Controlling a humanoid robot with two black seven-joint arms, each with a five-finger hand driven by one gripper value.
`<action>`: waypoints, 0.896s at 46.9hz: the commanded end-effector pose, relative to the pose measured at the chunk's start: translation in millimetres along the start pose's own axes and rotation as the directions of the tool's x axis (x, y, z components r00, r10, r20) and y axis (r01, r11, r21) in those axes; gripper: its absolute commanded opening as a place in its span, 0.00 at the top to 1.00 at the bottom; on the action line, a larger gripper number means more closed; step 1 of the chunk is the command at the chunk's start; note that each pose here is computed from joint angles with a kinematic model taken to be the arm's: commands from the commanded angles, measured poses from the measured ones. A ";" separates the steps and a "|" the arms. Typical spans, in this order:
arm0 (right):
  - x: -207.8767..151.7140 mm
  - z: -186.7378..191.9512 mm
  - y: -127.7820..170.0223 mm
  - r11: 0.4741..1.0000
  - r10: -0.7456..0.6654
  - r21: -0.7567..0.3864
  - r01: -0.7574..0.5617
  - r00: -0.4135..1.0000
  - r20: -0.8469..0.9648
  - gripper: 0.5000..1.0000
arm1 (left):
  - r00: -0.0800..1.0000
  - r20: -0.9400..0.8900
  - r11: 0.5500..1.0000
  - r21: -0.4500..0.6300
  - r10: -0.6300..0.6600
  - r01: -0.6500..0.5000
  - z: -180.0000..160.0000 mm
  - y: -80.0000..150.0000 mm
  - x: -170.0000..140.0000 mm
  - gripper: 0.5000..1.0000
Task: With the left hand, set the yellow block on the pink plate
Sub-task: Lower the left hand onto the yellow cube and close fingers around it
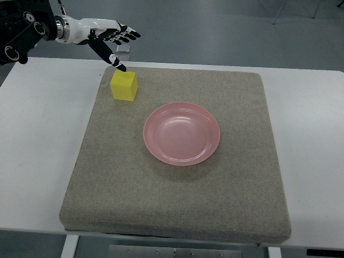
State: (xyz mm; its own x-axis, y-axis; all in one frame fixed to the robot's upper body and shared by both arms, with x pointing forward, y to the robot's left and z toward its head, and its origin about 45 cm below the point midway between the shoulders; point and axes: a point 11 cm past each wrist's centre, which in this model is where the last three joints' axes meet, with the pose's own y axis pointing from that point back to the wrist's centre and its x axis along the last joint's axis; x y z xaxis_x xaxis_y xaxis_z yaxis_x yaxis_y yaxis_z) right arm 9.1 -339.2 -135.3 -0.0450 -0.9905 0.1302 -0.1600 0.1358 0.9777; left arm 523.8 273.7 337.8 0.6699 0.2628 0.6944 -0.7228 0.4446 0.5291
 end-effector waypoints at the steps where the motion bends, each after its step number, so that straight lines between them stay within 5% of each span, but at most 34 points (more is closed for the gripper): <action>1: 0.0 0.0 0.0 1.000 0.000 0.000 0.000 1.000 0.000 0.15 | 0.997 0.077 0.999 0.043 -0.001 -0.003 -2.0 -4.5 -3.3 0.02; 16: 0.0 0.0 0.0 1.000 0.000 0.000 0.000 1.000 0.000 0.15 | 0.975 0.203 0.993 0.099 -0.089 0.070 4.1 -30.1 -35.8 0.04; 42: 0.0 0.0 0.0 1.000 0.000 0.000 0.000 1.000 0.000 0.15 | 0.927 0.364 0.986 0.162 -0.092 0.034 -9.5 -47.5 -60.1 0.11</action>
State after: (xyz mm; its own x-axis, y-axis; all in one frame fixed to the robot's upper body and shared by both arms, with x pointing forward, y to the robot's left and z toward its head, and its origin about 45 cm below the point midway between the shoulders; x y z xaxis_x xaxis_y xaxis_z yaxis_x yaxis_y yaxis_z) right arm 9.4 -339.2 -135.3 -0.0449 -0.9905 0.1302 -0.1605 0.1358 0.9776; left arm 518.8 242.5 267.2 0.6364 -0.0937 0.7657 -0.7091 0.3197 0.6285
